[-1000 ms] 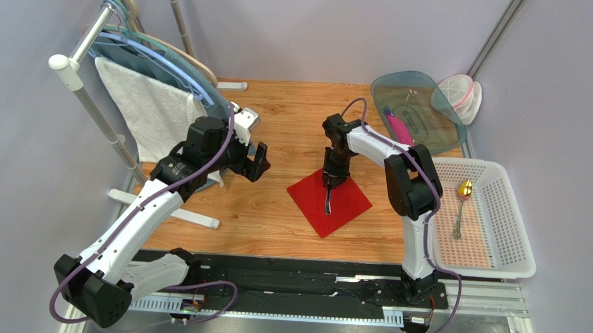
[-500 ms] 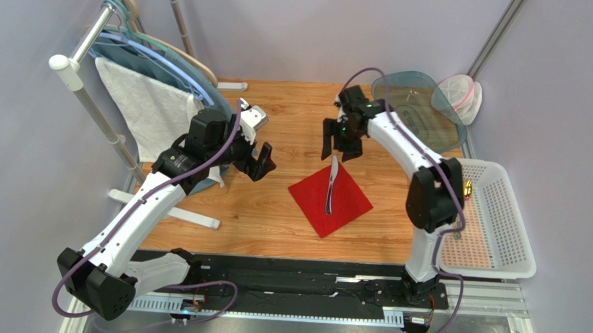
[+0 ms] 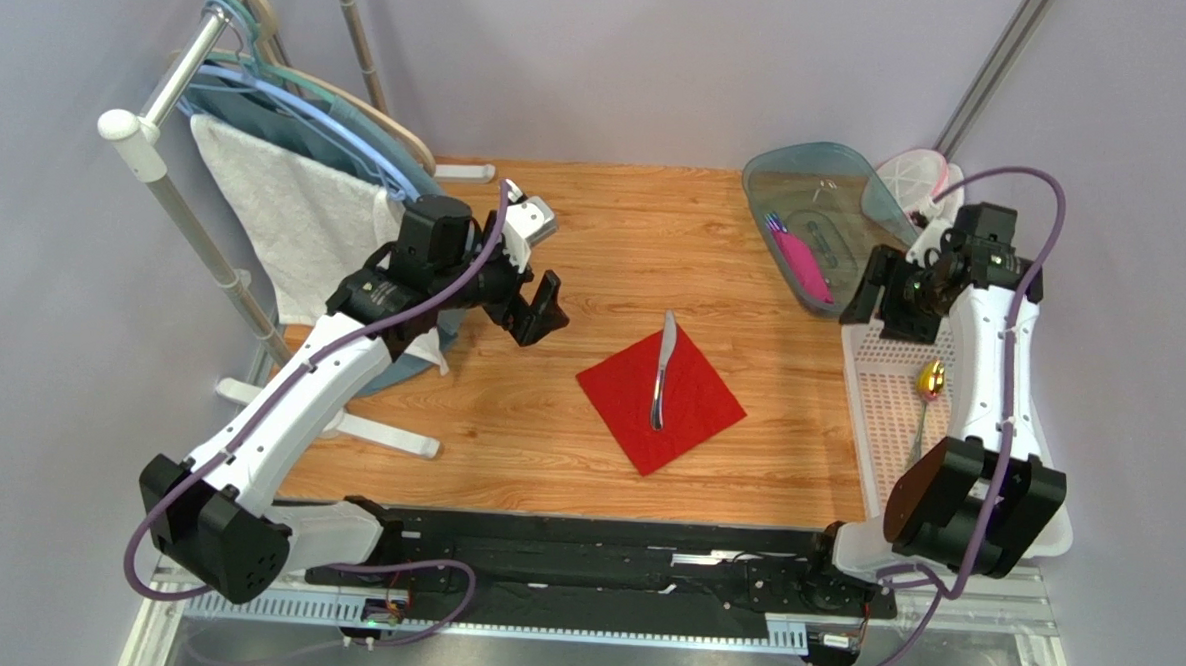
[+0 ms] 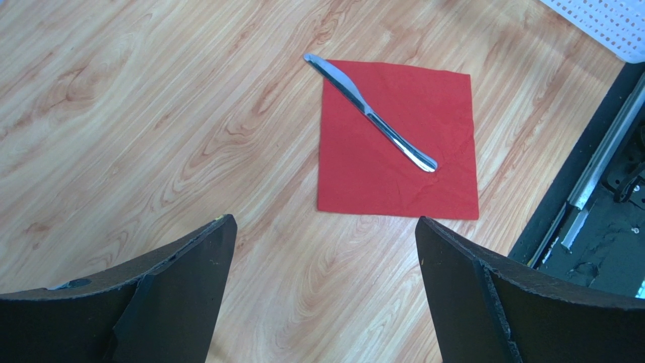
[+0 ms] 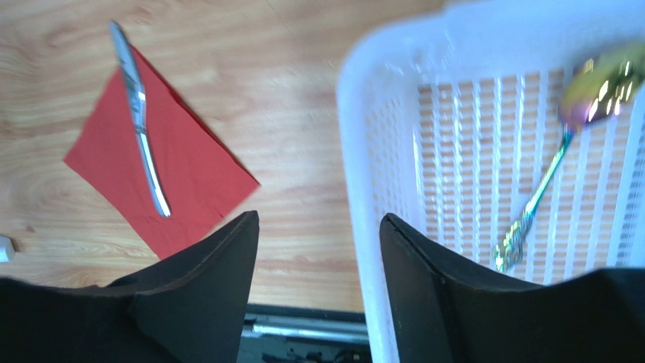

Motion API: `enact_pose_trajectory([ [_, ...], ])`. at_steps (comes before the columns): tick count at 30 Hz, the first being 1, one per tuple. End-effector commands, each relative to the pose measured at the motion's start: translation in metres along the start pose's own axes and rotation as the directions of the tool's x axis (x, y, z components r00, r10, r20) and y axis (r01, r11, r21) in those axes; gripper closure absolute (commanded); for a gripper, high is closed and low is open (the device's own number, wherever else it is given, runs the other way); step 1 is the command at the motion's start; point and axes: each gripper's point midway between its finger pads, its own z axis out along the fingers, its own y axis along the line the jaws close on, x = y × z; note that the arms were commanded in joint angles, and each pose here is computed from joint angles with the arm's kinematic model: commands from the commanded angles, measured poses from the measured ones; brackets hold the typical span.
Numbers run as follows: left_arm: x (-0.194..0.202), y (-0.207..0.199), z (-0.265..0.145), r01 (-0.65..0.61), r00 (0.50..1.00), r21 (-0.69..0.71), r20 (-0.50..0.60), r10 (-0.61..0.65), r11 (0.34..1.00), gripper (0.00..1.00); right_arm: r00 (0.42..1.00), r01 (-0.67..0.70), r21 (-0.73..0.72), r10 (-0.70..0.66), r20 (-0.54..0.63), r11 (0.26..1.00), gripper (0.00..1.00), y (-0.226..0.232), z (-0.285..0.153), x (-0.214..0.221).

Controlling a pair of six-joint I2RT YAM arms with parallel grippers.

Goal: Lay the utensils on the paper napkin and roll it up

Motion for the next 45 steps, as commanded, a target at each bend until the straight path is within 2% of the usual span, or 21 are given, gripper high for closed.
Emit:
enact_pose_trajectory([
  [1, -0.030, 0.002, 0.002, -0.051, 0.996, 0.023, 0.076, 0.049, 0.998, 0.03, 0.992, 0.023, 0.074, -0.014, -0.126, 0.997, 0.38, -0.044, -0.002, 0.038],
  [5, -0.034, 0.004, 0.008, -0.032, 0.996, 0.025, 0.081, 0.030, 0.999, 0.03, 0.984, 0.024, 0.140, 0.001, -0.176, 0.990, 0.41, -0.086, 0.007, 0.053],
  [8, -0.035, 0.003, 0.012, -0.010, 0.997, 0.039, 0.077, 0.007, 0.999, 0.04, 0.978, 0.057, 0.167, -0.021, -0.208, 0.984, 0.51, -0.113, 0.018, 0.062],
  [9, -0.036, 0.003, 0.012, -0.010, 0.997, 0.042, 0.077, 0.007, 0.999, 0.04, 0.971, 0.054, 0.160, -0.014, -0.240, 0.986, 0.59, -0.120, 0.026, 0.067],
  [11, -0.036, 0.003, 0.013, -0.004, 0.997, 0.045, 0.080, 0.001, 0.999, 0.04, 0.962, 0.066, 0.165, -0.019, -0.271, 0.984, 0.66, -0.136, 0.032, 0.072],
  [12, -0.036, 0.003, 0.014, -0.002, 0.997, 0.046, 0.081, -0.002, 0.999, 0.04, 0.956, 0.066, 0.164, -0.016, -0.292, 0.984, 0.74, -0.143, 0.039, 0.074],
  [18, -0.031, 0.004, 0.017, 0.027, 0.997, 0.043, 0.066, -0.030, 0.999, 0.05, 0.942, 0.083, 0.195, -0.013, -0.335, 0.977, 0.84, -0.180, 0.054, 0.075],
  [25, -0.030, 0.005, 0.020, 0.049, 0.997, 0.044, 0.054, -0.052, 0.998, 0.05, 0.931, 0.075, 0.218, 0.010, -0.365, 0.973, 0.87, -0.204, 0.069, 0.073],
  [31, -0.027, 0.005, 0.023, 0.071, 0.997, 0.043, 0.039, -0.072, 0.997, 0.05, 0.928, 0.064, 0.226, 0.025, -0.373, 0.972, 0.84, -0.211, 0.078, 0.077],
  [35, -0.026, 0.005, 0.022, 0.076, 0.996, 0.044, 0.035, -0.077, 0.996, 0.05, 0.927, 0.062, 0.232, 0.030, -0.374, 0.971, 0.78, -0.215, 0.085, 0.078],
  [45, -0.023, 0.007, 0.024, 0.081, 0.996, 0.034, 0.022, -0.082, 0.996, 0.05, 0.929, 0.061, 0.210, 0.022, -0.370, 0.976, 0.78, -0.217, 0.106, 0.085],
])
